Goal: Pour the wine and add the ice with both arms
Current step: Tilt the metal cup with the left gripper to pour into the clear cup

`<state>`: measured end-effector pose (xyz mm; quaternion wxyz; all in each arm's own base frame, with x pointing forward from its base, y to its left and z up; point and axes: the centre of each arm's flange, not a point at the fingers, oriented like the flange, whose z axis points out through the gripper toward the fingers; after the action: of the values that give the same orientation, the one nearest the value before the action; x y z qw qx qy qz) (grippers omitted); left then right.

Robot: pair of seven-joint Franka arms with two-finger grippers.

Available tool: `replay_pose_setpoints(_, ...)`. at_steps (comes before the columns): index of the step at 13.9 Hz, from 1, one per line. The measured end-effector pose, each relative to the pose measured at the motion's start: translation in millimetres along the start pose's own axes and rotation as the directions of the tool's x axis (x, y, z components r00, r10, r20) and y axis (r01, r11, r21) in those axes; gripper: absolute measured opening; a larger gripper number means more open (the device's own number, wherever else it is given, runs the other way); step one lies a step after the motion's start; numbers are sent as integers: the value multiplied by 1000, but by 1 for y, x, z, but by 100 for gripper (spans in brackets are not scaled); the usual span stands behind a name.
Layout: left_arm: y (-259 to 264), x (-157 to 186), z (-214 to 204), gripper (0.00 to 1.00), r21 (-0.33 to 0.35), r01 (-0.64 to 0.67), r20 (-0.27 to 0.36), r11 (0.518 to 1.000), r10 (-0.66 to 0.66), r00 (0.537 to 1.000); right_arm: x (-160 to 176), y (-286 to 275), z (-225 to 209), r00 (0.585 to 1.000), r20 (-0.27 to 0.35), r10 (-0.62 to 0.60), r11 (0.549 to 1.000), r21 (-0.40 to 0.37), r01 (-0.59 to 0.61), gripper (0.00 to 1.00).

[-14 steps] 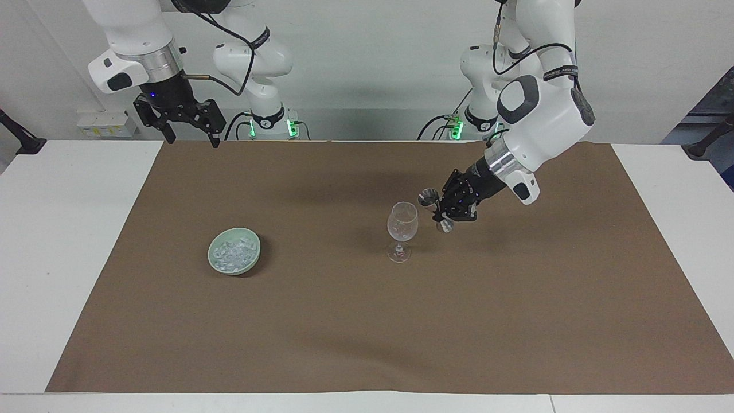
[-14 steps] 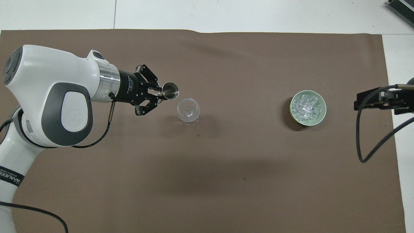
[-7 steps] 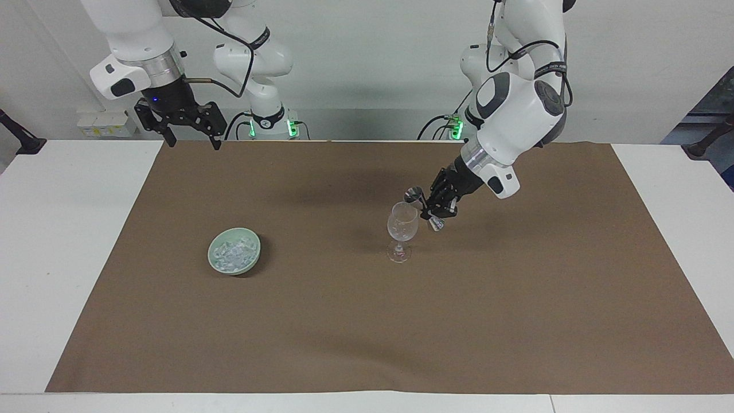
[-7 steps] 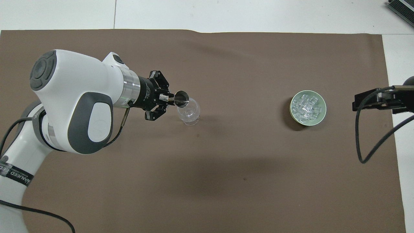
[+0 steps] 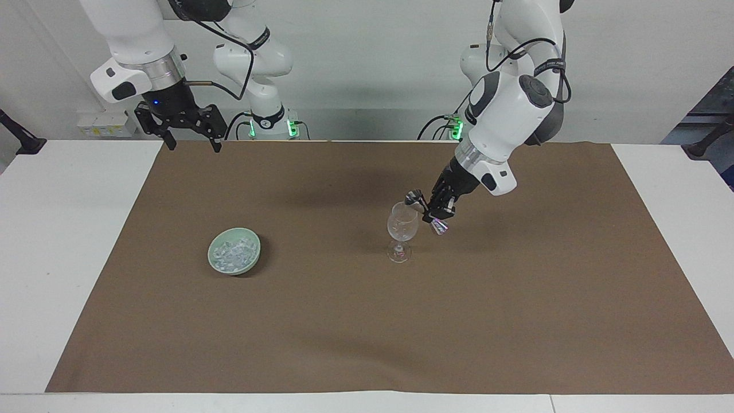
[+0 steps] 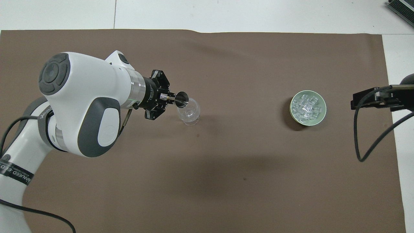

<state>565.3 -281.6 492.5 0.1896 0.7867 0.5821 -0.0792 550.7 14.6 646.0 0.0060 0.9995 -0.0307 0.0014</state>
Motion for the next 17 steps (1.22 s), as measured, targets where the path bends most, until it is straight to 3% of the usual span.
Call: replay_pose_setpoints(17, -2, -21, 11, 21, -4, -182, -176, 983, 179, 968, 2, -3, 7, 1000, 12, -26, 1000, -1, 26, 100)
